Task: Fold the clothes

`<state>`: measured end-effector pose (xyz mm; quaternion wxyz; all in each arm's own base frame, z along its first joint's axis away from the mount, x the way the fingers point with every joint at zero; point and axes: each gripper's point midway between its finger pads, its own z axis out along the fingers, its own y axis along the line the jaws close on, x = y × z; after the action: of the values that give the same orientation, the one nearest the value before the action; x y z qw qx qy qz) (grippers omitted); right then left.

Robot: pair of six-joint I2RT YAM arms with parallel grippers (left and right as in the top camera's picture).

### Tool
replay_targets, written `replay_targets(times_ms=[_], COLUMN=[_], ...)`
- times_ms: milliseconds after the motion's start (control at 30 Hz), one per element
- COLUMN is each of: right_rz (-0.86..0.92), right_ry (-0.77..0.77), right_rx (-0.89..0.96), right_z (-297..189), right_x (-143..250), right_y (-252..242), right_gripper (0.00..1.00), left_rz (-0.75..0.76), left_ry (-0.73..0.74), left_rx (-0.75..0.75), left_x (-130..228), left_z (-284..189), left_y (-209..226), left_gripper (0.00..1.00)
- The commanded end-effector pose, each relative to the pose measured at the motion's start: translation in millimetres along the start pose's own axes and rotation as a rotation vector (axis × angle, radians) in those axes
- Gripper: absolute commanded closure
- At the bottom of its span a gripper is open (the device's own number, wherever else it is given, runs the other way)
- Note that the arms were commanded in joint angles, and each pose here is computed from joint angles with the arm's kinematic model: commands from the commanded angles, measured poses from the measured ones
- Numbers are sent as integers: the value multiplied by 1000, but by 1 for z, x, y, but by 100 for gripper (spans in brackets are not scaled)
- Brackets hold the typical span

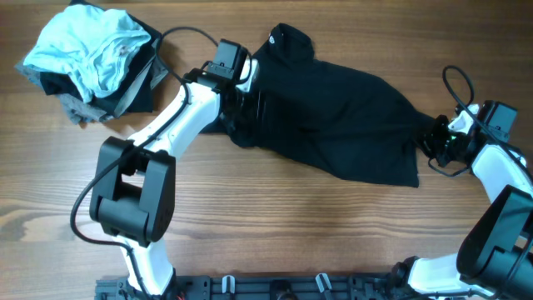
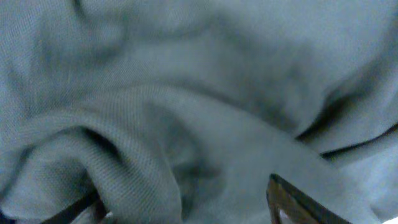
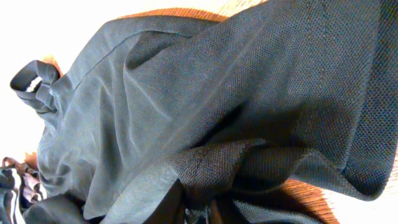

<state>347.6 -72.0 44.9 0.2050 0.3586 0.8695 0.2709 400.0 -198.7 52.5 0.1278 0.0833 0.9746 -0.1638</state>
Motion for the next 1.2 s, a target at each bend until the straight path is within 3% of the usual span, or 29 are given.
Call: replay_targets(times_ms=[0, 133, 367, 467, 633, 700, 800, 900, 933, 1167], right_rz=[-20, -20, -18, -18, -16, -14, -11, -10, -10, -57], right_ry=[-9, -9, -8, -7, -3, -1, 5, 6, 6, 14], right_rx=[16, 16, 17, 17, 19, 20, 22, 23, 23, 26], right_z=[1, 1, 1, 1, 1, 1, 1, 1, 1, 0], right_x=[-5, -5, -5, -5, -4, -3, -2, -1, -1, 1], right_y=[-2, -2, -3, -3, -3, -3, -4, -4, -4, -5], right_gripper=[83, 82, 81, 81, 81, 82, 81, 80, 80, 81], left_rz=[-2, -21, -48, -49, -31, -22, -11, -7, -9, -35], left_ry=[27, 96, 233, 233, 135, 94, 38, 20, 31, 145], left_rx=[-17, -39, -149, -167, -144, -135, -121, -93, -72, -59], left_x=[7, 29, 74, 88, 84, 77, 64, 59, 61, 71], left_z=[-28, -47, -35, -16, 11, 17, 19, 19, 17, -70], left_y=[-2, 0, 28, 40, 46, 45, 42, 37, 33, 6], left_gripper=[22, 21, 27, 38, 39, 44, 61, 92, 96, 96])
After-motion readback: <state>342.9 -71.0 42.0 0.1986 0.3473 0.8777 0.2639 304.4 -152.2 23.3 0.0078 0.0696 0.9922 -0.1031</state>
